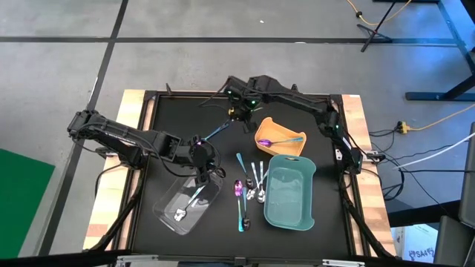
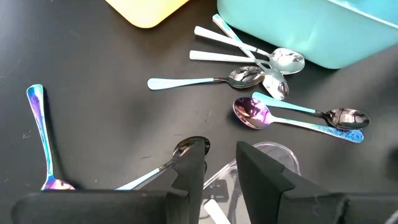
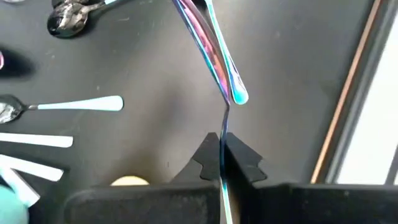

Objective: Sort silverware by color (type)
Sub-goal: Put the violet spoon into the yellow bin

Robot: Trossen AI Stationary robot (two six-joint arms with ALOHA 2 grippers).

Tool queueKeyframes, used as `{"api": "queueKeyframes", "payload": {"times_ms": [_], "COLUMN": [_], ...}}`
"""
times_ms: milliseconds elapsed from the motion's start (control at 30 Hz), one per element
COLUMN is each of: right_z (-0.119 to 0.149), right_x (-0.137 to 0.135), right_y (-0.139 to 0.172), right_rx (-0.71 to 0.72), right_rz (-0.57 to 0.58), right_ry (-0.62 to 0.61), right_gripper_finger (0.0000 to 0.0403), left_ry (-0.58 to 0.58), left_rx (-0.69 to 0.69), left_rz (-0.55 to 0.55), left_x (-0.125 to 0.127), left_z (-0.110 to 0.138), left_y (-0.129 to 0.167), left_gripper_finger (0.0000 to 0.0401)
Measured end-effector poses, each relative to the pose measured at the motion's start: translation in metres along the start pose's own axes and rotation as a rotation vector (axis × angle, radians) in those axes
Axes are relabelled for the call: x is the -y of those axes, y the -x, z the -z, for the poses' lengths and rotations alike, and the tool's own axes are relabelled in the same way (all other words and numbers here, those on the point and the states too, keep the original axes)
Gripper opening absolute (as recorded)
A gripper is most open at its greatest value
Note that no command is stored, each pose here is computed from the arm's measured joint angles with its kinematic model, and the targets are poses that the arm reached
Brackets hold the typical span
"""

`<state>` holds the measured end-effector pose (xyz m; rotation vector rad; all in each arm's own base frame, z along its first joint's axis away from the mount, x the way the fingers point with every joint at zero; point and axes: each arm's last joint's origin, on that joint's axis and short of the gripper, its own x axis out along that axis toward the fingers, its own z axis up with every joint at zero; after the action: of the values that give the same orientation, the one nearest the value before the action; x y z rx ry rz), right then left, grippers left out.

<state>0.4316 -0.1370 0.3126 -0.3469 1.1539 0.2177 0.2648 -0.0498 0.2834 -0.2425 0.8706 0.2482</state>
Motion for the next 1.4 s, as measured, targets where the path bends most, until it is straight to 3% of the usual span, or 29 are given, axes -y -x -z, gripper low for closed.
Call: {"api": "queueKeyframes", "payload": {"times_ms": [667,1067,1267,1400], "right_z": [0.025,0.033,0.057,0.075], "right_x": [-0.038,-0.066,-0.091,-0.107], "right_y": [0.115,0.137,0.137,0.131], "right_rx": [0.038,0.020,-0.043,-0.001], "right_rz": [0.012,-0.028,-0.055,-0.035], "right_ry": [-0.152,-0.187,-0.237,-0.269], "right_gripper_finger": [0.0000,0.0000,0.0000,0.0000], "left_ry": [0.045,0.032,0.031,0.031], "left_rx": [0.010,0.012,0.012,0.013], "left_rz": [-0.062,-0.089,-0.089,-0.090], "left_x": [-0.024,-0.035,-0.035,-0.035], "left_z": [-0.011,-0.015,-0.015,-0.015], "left_y": [-0.005,-0.007,-0.007,-0.007], "left_gripper_finger": [0.0087,0.0087,0.0087,0.0087]}}
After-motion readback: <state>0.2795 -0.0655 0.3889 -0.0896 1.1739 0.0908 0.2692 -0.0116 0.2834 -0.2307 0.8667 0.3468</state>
